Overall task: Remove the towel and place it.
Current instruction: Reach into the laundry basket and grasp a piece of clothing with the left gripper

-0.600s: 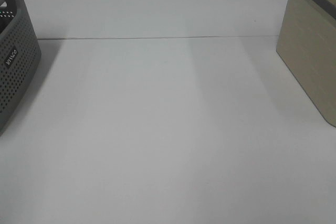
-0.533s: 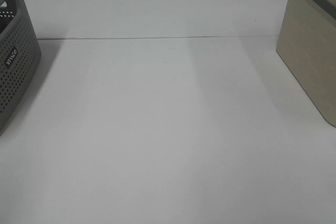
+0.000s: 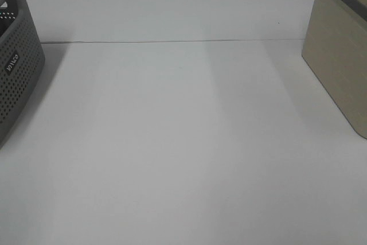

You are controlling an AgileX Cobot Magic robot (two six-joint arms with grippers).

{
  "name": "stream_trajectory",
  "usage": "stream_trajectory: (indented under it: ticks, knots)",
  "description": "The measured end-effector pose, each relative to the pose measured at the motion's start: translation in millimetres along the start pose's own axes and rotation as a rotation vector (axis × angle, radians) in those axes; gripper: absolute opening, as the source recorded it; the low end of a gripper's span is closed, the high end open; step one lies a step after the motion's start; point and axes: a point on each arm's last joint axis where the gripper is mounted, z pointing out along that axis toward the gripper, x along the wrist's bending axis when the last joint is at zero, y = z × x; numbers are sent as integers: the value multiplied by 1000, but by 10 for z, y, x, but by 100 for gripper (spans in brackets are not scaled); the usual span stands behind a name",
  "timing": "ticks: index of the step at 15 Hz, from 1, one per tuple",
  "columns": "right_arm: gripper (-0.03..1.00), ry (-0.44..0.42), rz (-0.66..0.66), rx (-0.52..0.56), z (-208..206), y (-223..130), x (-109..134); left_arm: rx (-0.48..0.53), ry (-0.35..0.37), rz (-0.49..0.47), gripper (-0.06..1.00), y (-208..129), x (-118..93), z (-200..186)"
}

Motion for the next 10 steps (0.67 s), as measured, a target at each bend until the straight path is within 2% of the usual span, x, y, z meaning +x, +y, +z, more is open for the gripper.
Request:
stream_trajectory:
  ticks: [2, 6, 10]
  knots:
    - [77, 0, 0, 0, 0, 0, 0, 0, -4, 2, 99, 0, 0, 0]
    - [77, 6, 2, -1, 0, 1, 5, -4, -72, 35, 99, -2, 4, -4]
    - [77, 7, 3, -1, 0, 1, 7, -4, -73, 36, 99, -2, 4, -4]
